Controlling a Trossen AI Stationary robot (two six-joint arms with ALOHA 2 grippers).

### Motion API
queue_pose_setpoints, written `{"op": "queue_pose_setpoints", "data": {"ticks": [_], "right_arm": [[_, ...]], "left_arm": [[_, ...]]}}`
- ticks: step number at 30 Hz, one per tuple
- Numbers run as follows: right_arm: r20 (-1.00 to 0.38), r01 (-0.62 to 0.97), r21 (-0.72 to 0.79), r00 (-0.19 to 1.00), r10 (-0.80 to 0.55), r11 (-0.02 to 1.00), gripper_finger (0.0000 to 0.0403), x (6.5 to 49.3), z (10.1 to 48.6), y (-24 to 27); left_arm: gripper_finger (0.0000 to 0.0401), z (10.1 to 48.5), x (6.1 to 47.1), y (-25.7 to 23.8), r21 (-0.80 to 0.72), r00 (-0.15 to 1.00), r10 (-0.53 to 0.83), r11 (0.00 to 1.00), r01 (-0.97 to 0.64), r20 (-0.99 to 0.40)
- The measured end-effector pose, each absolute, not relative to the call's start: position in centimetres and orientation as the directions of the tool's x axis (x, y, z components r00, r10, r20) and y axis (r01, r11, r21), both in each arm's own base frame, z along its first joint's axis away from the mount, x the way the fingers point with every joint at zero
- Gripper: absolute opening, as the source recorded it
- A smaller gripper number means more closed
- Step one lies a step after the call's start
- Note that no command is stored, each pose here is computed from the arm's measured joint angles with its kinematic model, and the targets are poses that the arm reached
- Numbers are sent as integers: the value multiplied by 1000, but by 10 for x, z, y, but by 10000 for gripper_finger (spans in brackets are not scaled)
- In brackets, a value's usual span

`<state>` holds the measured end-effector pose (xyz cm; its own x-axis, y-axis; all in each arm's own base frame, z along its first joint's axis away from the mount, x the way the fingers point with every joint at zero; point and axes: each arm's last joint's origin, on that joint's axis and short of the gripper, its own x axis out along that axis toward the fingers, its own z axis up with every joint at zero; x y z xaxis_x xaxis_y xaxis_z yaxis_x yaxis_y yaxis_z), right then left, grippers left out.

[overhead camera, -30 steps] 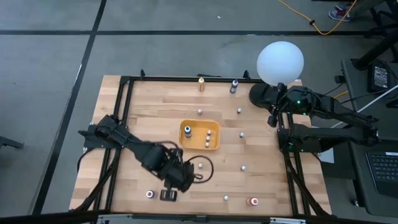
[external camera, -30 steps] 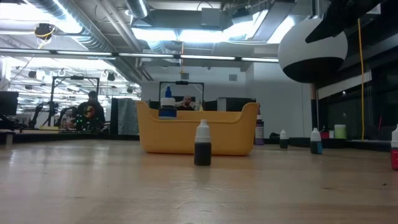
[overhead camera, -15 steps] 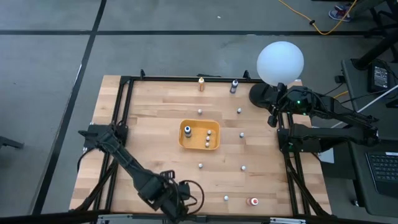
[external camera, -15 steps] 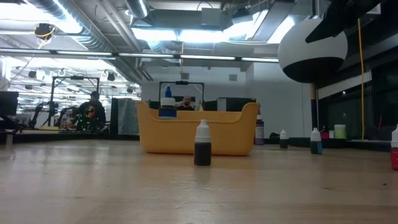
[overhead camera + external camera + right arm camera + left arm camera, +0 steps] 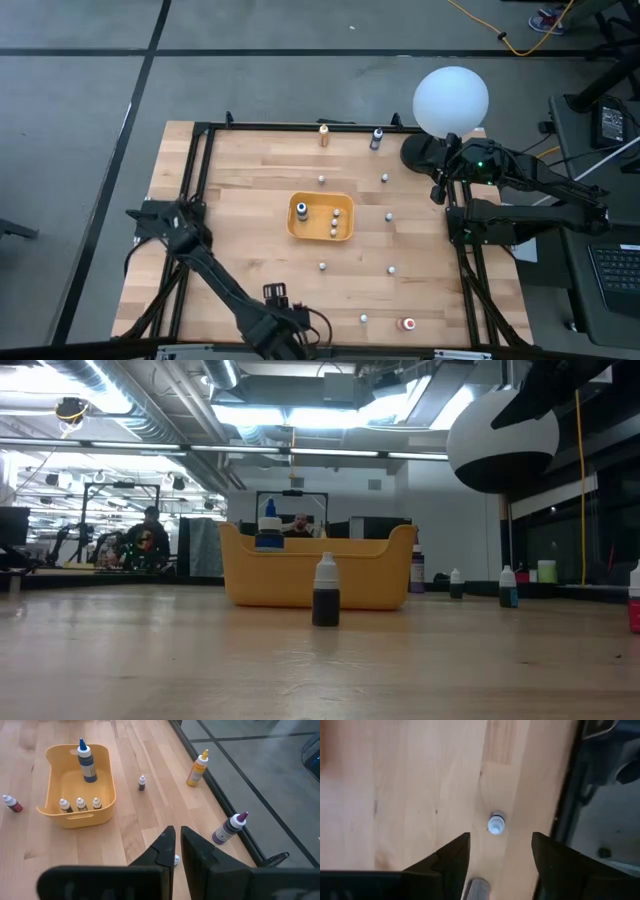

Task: Pick & Place food coloring
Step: Put the black food coloring bottle into the yellow bin

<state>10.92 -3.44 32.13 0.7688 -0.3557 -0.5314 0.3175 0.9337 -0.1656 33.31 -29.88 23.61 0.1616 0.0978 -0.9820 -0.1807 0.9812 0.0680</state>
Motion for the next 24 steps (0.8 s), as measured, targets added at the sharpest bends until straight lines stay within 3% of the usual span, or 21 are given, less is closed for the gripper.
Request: {"op": "queue_pose_setpoints", "data": {"ticks": [8, 21, 24], "right_arm": [[-532, 318, -166, 768, -356, 934, 34, 109, 321, -34], [-532, 288, -209, 768, -356, 934, 34, 109, 321, -34], [-532, 276, -227, 768, -356, 934, 34, 109, 321, -34]], "left_arm": [[207, 203, 334, -309, 145, 103, 163, 975, -167, -981], [210, 204, 327, -297, 178, 70, 195, 964, -195, -978], [210, 221, 322, -291, 139, 126, 167, 968, -211, -978]]}}
